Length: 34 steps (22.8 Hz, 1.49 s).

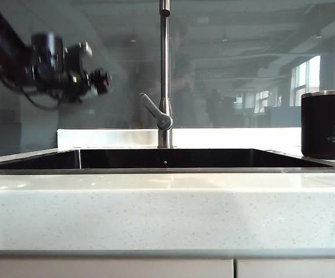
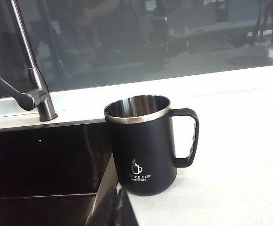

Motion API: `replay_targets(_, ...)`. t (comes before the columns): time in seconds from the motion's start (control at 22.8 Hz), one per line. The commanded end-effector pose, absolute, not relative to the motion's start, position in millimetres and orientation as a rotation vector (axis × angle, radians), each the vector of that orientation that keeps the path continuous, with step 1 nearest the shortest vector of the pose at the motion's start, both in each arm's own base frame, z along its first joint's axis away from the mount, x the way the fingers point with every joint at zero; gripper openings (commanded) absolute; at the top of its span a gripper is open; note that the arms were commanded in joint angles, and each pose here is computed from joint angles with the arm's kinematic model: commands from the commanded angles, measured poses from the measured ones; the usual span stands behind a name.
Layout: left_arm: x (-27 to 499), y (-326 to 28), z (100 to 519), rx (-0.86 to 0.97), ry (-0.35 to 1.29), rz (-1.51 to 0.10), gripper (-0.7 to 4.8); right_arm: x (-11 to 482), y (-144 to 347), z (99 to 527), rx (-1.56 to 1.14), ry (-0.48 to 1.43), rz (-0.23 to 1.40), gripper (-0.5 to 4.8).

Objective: Pick up the mug next to the sink, go to the faucet to get some water, pour the water into the sink, and finally put the mug back to its place.

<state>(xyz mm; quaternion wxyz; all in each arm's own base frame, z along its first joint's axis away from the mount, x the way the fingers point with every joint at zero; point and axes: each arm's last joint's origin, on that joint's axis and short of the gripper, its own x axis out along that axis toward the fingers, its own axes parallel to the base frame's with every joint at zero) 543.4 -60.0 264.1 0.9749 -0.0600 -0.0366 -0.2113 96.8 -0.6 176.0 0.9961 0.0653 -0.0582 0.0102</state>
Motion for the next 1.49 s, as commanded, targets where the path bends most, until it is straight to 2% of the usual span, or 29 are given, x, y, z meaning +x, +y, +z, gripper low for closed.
replay_targets(0.04,526.1,-58.8,305.4,-0.131,-0.033,-0.389,3.05,96.7,-0.7,176.6,0.128,-0.133,0.016,-0.06)
replay_targets(0.18,501.9,-56.8,352.4,-0.128,-0.059,-0.39,3.04,96.6,-0.7,176.7,0.127,-0.133,0.016,-0.05)
replay_targets(0.26,488.3,-55.1,377.3,-0.099,-0.114,-0.374,2.6,96.7,-0.7,176.6,0.128,-0.133,0.016,-0.05)
replay_targets(0.31,477.3,-54.8,393.5,-0.096,-0.128,-0.401,1.0,96.6,-0.7,176.7,0.128,-0.133,0.016,-0.06)
replay_targets(0.35,472.2,-54.4,400.4,-0.095,-0.132,-0.403,0.03,96.6,-0.7,176.7,0.128,-0.133,0.016,-0.05)
replay_targets(0.39,460.7,-52.9,416.1,-0.095,-0.151,-0.379,-0.07,96.7,-0.7,176.6,0.127,-0.133,0.016,-0.06)
replay_targets(0.61,413.8,-48.7,467.6,-0.049,-0.202,-0.333,-0.06,96.7,-0.7,176.6,0.128,-0.133,0.016,-0.05)
replay_targets(0.7,392.8,-44.4,482.0,-0.021,-0.165,-0.251,-0.06,96.6,-0.7,176.7,0.128,-0.133,0.016,-0.05)
replay_targets(0.88,354.9,-36.6,490.7,0.103,0.024,-0.116,-0.06,96.6,-0.7,176.7,0.128,-0.133,0.016,-0.05)
replay_targets(0.96,336.2,-33.2,480.7,0.115,0.155,-0.077,-0.06,96.6,-0.7,176.7,0.128,-0.133,0.016,-0.05)
replay_targets(1.05,324.3,-30.2,458.2,0.126,0.219,-0.017,-0.06,96.7,-0.7,176.6,0.128,-0.133,0.016,-0.05)
replay_targets(1.27,295.5,-16.5,405.6,0.082,0.194,0.038,-0.06,96.7,-0.7,176.6,0.127,-0.133,0.016,-0.05)
replay_targets(1.49,255.5,6.3,363.9,0.028,0.266,0.118,-0.06,96.6,-0.7,176.7,0.128,-0.133,0.016,-0.05)
